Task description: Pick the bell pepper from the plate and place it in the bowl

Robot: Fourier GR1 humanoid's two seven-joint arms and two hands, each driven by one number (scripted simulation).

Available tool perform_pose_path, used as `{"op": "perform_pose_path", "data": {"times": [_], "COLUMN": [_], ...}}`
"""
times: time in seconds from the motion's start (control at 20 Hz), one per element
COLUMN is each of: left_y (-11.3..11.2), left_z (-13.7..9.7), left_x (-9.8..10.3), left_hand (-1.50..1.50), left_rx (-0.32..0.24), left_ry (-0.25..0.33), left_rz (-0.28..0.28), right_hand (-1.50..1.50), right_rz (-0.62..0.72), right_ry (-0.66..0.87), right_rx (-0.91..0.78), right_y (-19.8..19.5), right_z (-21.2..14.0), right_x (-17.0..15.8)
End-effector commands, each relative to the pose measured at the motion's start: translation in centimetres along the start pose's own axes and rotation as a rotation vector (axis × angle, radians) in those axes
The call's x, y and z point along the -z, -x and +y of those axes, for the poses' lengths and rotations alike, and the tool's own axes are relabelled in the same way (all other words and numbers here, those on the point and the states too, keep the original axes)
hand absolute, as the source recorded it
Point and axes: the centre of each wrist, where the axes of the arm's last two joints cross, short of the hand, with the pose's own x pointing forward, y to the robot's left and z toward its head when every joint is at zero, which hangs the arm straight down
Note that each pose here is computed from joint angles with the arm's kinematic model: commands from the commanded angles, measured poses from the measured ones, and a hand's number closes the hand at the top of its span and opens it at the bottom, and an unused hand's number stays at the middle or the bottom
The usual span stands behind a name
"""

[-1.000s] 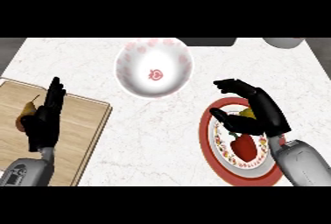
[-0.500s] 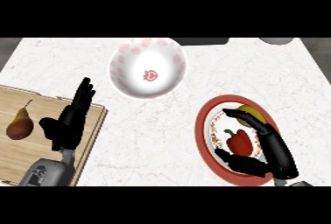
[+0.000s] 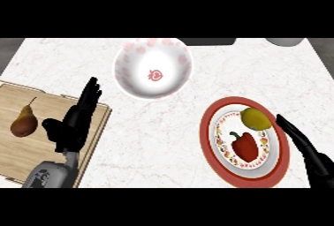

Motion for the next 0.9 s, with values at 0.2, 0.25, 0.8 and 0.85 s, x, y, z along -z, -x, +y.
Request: {"op": "perform_pose_path", "data": {"times": [0.2, 0.25, 0.8, 0.85], "left_y": [1.0, -0.7, -0.9, 0.8], "left_z": [-0.7, 0.4, -1.7, -3.6], "left_x": [0.3, -1.0, -0.8, -1.1], "left_hand": [0.00, 0.00, 0.00, 0.00], "left_rx": [-0.011, -0.011, -0.001, -0.008], "left_ry": [0.023, 0.036, 0.013, 0.040], "left_rz": [0.001, -0.021, -0.003, -0.012], "right_hand": [-1.50, -1.50, -1.50, -1.50], "right_rz": [0.200, 0.230, 0.508, 0.516], "right_ry": [-0.073, -0.097, -0.320, -0.332], "right_rx": [-0.120, -0.131, -0.247, -0.251], "right_y": [-3.8, -4.5, -2.2, -1.7], "right_z": [-3.0, -4.0, -1.8, -1.7], "right_x": [2.2, 3.2, 3.7, 4.2]}}
